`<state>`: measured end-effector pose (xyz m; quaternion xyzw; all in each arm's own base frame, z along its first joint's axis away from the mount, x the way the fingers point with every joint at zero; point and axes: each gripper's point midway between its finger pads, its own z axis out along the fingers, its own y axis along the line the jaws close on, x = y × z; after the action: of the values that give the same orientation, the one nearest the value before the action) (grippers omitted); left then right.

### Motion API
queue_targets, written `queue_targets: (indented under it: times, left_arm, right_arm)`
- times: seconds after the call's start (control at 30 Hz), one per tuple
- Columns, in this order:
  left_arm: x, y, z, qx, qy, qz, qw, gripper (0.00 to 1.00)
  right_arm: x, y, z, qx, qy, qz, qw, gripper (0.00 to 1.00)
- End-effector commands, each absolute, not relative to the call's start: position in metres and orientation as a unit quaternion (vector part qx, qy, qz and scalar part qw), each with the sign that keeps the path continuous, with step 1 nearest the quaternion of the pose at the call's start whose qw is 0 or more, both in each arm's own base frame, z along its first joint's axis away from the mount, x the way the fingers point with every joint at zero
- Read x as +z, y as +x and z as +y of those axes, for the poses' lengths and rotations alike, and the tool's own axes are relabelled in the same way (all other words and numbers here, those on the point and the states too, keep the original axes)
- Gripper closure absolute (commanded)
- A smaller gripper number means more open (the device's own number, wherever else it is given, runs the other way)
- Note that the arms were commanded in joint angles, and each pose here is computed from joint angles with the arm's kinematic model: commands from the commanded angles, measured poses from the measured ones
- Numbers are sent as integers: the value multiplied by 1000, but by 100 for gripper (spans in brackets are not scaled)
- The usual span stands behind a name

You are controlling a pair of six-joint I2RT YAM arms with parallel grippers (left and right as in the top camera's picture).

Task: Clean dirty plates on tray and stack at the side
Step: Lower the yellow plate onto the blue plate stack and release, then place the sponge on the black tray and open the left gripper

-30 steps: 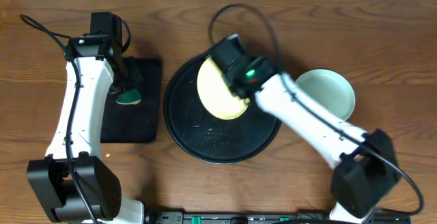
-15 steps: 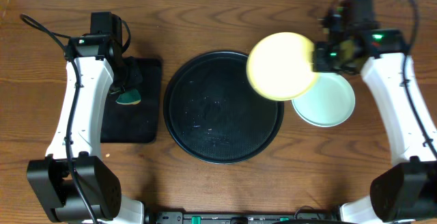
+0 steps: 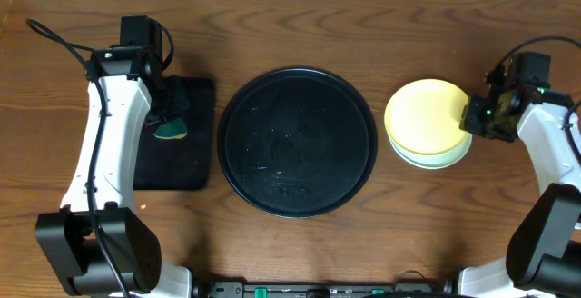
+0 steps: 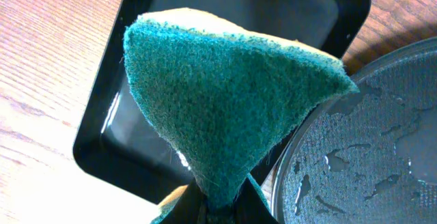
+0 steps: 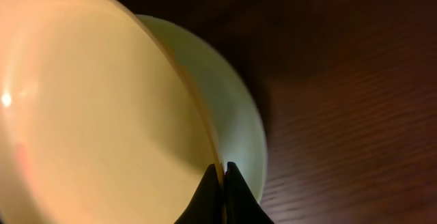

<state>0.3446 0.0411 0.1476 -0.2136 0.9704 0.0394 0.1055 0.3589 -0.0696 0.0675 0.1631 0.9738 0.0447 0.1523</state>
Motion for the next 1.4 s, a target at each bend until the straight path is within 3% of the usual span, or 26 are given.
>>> queue_targets:
  times: [0.0, 0.1, 0.23, 0.33, 0.6, 0.87, 1.1, 1.17, 1.23, 1.37]
  left_arm:
    - [151, 348, 44, 42, -211, 970, 111, 92]
    - [151, 347, 44, 42, -211, 970, 110, 93]
    - [151, 347, 43, 43, -199, 973, 108, 92]
    - [151, 345, 43, 45, -192, 975, 104, 92]
    - [127, 357, 44, 51, -131, 985, 104, 93]
    - [73, 368, 46, 57, -107, 990, 68, 93]
    - [34, 369, 46, 58, -105, 992, 29, 93]
    - [33, 369, 46, 58, -105, 992, 27, 83]
    - [35, 369, 46, 58, -105, 992, 29, 60]
    - [40, 371, 46, 58, -105, 992, 33, 34]
  right_arm:
    - [58, 354, -73, 42, 164, 974, 154, 99]
    - [56, 355, -73, 41, 164, 973, 158, 90]
    - [57, 356, -73, 41, 163, 973, 159, 66]
    - [64, 354, -68, 51, 161, 975, 147, 57]
    - [136, 384, -30, 73, 95, 978, 173, 52]
    - [143, 390, 6, 78, 46, 979, 180, 43]
    - [142, 388, 16, 80, 33, 981, 174, 42]
    - [142, 387, 16, 80, 33, 981, 172, 42]
    - [142, 387, 17, 80, 33, 981, 172, 41]
    - [142, 387, 17, 80, 33, 981, 172, 39]
